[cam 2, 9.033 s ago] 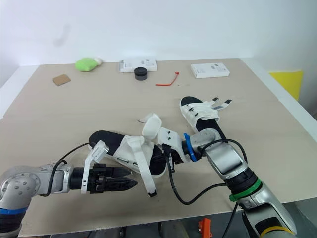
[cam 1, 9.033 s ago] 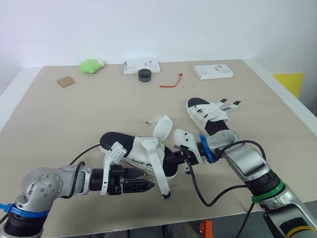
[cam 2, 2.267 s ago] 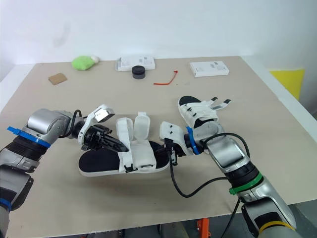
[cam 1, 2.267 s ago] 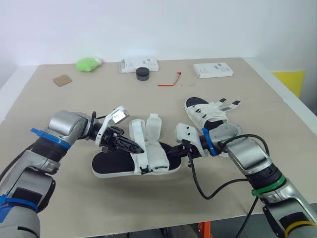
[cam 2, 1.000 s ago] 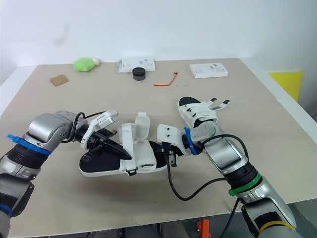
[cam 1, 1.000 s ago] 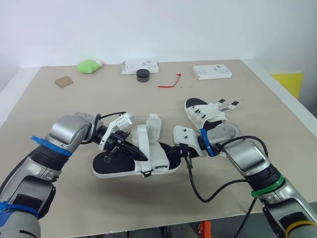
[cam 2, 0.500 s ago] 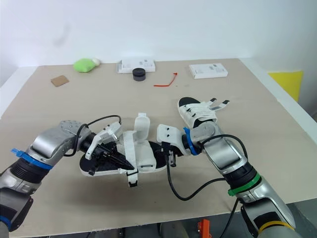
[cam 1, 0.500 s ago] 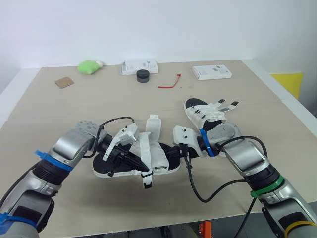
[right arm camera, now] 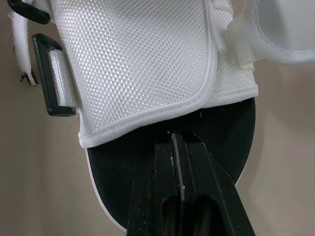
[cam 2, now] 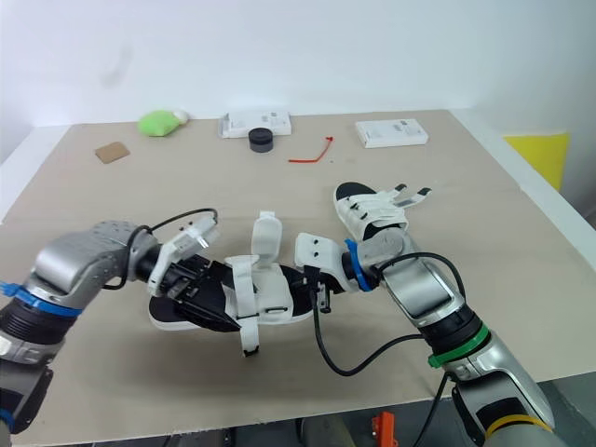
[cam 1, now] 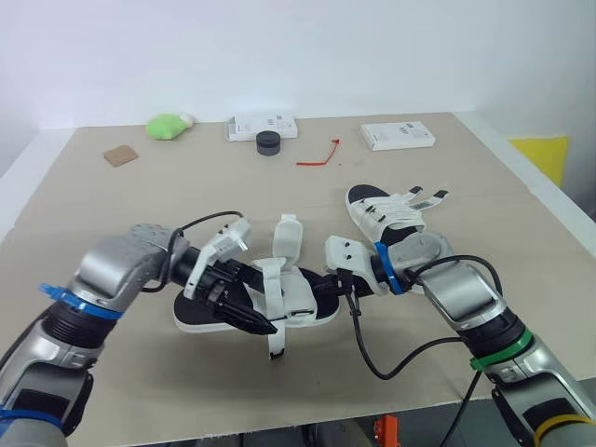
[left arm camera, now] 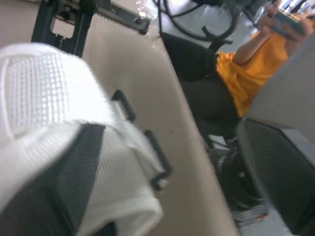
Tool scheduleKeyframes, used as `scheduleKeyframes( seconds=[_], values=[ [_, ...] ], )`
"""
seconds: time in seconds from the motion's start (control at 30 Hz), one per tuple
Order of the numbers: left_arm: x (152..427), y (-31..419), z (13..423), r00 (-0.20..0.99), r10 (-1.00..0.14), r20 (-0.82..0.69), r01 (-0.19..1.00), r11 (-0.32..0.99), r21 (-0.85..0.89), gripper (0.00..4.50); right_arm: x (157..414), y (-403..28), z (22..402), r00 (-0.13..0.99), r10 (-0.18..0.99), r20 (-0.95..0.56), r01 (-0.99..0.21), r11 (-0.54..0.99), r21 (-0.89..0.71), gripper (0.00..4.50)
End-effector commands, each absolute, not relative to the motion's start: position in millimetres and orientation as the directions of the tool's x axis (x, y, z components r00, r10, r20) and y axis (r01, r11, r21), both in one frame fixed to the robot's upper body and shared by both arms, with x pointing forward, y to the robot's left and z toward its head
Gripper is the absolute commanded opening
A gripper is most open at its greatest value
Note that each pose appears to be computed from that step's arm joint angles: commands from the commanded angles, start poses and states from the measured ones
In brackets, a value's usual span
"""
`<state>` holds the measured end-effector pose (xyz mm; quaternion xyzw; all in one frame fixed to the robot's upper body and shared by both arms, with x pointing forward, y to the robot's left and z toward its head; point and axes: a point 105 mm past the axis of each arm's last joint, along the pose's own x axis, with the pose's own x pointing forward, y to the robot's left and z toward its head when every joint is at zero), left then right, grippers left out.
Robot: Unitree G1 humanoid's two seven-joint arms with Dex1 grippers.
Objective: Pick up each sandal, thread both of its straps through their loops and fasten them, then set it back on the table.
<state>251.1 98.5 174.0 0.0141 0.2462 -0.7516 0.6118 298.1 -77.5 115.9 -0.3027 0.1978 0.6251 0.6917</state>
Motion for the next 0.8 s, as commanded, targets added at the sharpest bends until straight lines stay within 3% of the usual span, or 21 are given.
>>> scheduleKeyframes(
  seconds=[0.03,0.3,0.47,0.57,0.7,0.8],
  values=[
    [245,110,195,-0.232,-0.920,-0.315,0.935,-0.123,-0.331,4.45,283,-82,80,0.042,0.698,-0.715,-0.999,0.024,-0.035,0.00],
    [212,145,214,-0.189,-0.948,-0.256,0.894,-0.058,-0.444,4.45,283,-83,80,0.032,0.698,-0.715,-0.999,0.014,-0.031,0.00],
    [174,150,184,-0.221,-0.917,-0.331,0.897,-0.059,-0.438,4.45,281,-82,79,0.021,0.697,-0.717,-1.000,0.006,-0.024,0.00],
    [167,147,156,-0.145,-0.923,-0.356,0.908,0.019,-0.418,4.45,281,-81,78,0.017,0.698,-0.716,-1.000,0.002,-0.022,0.00],
    [189,134,128,0.093,-0.941,-0.326,0.939,0.192,-0.285,4.45,278,-80,77,0.007,0.699,-0.715,-1.000,-0.005,-0.014,0.00],
    [199,122,127,0.165,-0.951,-0.261,0.933,0.237,-0.272,4.45,277,-80,77,0.002,0.698,-0.716,-1.000,-0.008,-0.010,0.00]
  ],
)
